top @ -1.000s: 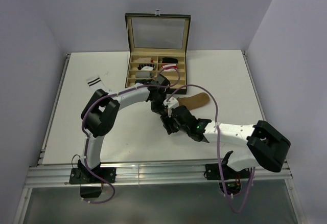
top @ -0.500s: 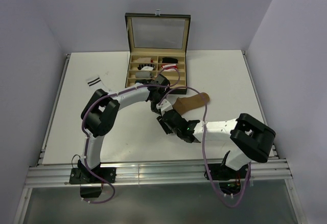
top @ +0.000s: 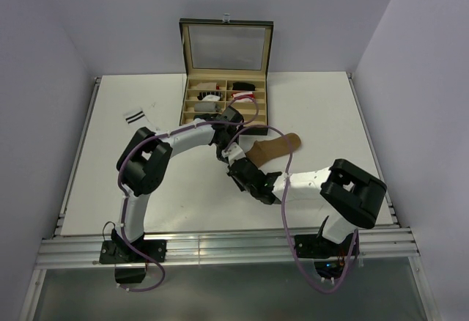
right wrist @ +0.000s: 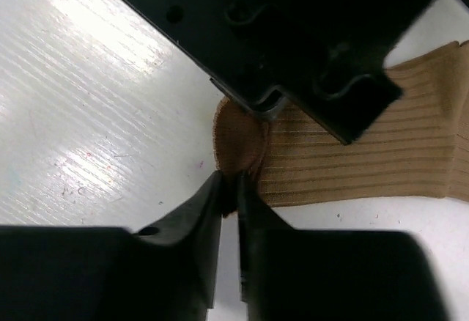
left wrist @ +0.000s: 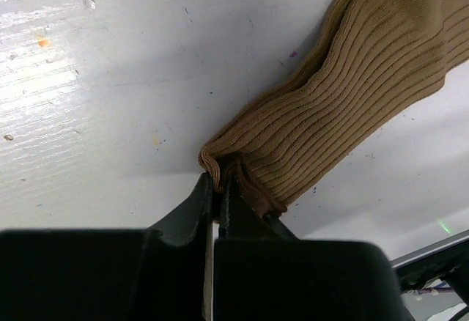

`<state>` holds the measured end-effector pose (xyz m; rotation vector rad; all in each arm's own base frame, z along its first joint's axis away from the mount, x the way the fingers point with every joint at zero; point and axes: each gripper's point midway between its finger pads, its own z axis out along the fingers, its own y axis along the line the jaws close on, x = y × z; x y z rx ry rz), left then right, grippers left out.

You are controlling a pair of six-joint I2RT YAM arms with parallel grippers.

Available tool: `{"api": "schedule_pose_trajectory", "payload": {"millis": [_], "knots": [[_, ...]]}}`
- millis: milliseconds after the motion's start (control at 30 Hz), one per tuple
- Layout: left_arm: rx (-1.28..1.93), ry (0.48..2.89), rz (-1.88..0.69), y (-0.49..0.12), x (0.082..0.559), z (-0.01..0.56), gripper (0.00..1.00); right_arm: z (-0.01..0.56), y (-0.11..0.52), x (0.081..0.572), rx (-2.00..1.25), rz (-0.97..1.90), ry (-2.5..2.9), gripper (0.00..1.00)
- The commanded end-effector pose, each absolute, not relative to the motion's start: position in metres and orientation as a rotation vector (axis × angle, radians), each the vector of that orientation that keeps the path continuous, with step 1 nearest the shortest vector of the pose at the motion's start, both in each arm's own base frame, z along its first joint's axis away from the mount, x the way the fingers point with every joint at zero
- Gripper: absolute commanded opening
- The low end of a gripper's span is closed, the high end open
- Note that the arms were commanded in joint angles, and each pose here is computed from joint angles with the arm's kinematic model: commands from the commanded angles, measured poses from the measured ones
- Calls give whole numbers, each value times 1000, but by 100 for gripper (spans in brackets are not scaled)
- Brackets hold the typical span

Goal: Roll the socks
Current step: Roll the sock at the center of the board.

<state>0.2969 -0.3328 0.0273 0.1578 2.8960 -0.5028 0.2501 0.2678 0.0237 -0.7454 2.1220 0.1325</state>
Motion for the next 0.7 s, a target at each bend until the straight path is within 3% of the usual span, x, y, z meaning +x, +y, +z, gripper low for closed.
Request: {"api": "schedule_pose_trajectory", "payload": {"millis": [0, 33, 67, 133, 233, 533, 667], "knots": [[157, 2892, -545, -339, 298, 29, 1, 32, 283, 257, -683, 185, 2103, 12], [144, 2898, -547, -337, 296, 27, 1, 28, 279, 256, -679, 191, 2123, 3], [127, 2878, -567, -337, 300, 29, 2, 24, 275, 254, -677, 192, 2147, 0], [80, 2863, -588, -335, 300, 34, 6, 23, 272, 252, -652, 228, 2177, 0], [-9, 2809, -639, -331, 309, 48, 23, 25, 266, 249, -609, 344, 2228, 0], [-236, 2598, -794, -325, 332, 92, 62, 38, 251, 251, -423, 844, 2374, 0], [-256, 2566, -865, -327, 326, 100, 67, 38, 250, 252, -296, 1084, 2410, 0]]}}
